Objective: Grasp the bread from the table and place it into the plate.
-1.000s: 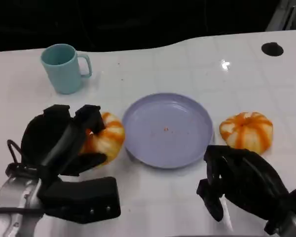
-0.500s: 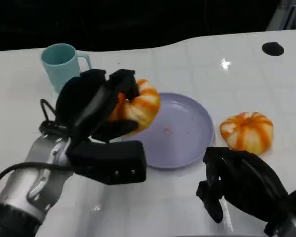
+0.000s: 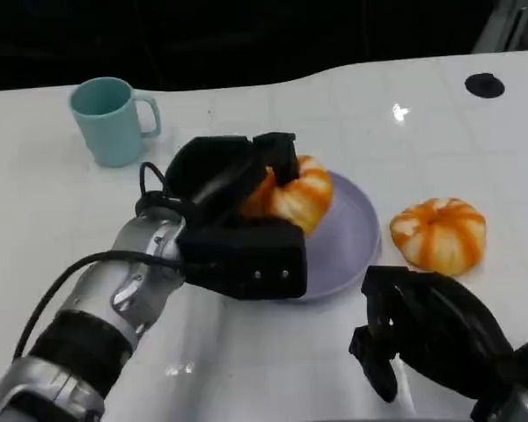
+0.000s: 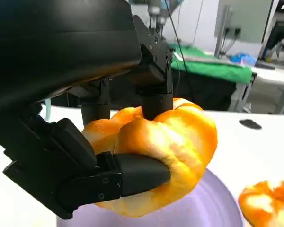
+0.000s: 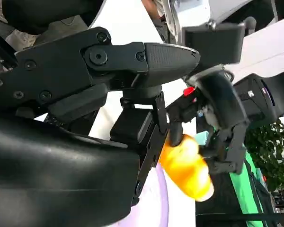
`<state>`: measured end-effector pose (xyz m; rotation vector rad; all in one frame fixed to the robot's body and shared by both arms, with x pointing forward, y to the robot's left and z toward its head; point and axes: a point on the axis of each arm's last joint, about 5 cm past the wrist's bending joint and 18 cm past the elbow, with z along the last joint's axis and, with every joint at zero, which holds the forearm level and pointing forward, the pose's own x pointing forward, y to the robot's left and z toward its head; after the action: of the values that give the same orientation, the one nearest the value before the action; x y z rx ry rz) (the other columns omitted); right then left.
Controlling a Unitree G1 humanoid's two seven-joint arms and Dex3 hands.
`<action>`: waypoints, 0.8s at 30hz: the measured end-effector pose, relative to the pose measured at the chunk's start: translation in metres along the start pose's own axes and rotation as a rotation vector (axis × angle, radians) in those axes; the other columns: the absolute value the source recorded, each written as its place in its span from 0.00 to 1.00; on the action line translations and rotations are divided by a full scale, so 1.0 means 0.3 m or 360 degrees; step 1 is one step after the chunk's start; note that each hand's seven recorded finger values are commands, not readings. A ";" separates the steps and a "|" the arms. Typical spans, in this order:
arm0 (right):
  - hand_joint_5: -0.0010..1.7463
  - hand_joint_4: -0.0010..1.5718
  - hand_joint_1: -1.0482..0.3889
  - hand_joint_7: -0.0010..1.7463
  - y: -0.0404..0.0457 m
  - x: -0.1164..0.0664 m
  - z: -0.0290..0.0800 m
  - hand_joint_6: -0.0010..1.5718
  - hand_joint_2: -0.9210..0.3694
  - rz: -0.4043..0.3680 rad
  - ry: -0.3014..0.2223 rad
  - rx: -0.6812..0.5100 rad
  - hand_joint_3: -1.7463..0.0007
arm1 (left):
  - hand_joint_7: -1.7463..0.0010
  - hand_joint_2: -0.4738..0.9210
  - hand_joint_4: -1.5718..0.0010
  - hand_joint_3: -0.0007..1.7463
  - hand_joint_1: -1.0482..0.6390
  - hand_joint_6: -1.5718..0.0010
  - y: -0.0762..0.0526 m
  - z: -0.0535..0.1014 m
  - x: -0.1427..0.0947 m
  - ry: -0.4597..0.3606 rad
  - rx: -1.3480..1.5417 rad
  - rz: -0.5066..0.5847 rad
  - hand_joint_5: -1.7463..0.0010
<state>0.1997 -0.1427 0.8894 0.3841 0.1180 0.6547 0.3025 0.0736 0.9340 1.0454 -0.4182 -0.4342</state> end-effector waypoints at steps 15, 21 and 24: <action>0.90 0.83 0.07 0.88 0.004 -0.004 -0.003 0.69 0.00 0.0000 0.0005 0.0010 0.76 | 1.00 1.00 0.85 0.14 0.22 0.76 0.000 -0.026 0.001 0.0089 0.0116 -0.0232 0.76; 0.90 0.83 0.07 0.87 0.005 -0.003 -0.003 0.69 0.00 0.0002 0.0004 0.0009 0.75 | 0.98 1.00 0.84 0.15 0.19 0.73 0.020 -0.032 -0.003 0.0103 0.0188 -0.0304 0.76; 0.91 0.83 0.06 0.87 0.005 -0.003 -0.003 0.69 0.00 0.0002 0.0003 0.0008 0.75 | 0.97 1.00 0.83 0.13 0.19 0.71 0.034 -0.029 -0.003 0.0080 0.0202 -0.0298 0.75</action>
<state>0.1979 -0.1420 0.8890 0.3883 0.1211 0.6562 0.3076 0.0848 0.9392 1.2216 -0.3068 -0.5522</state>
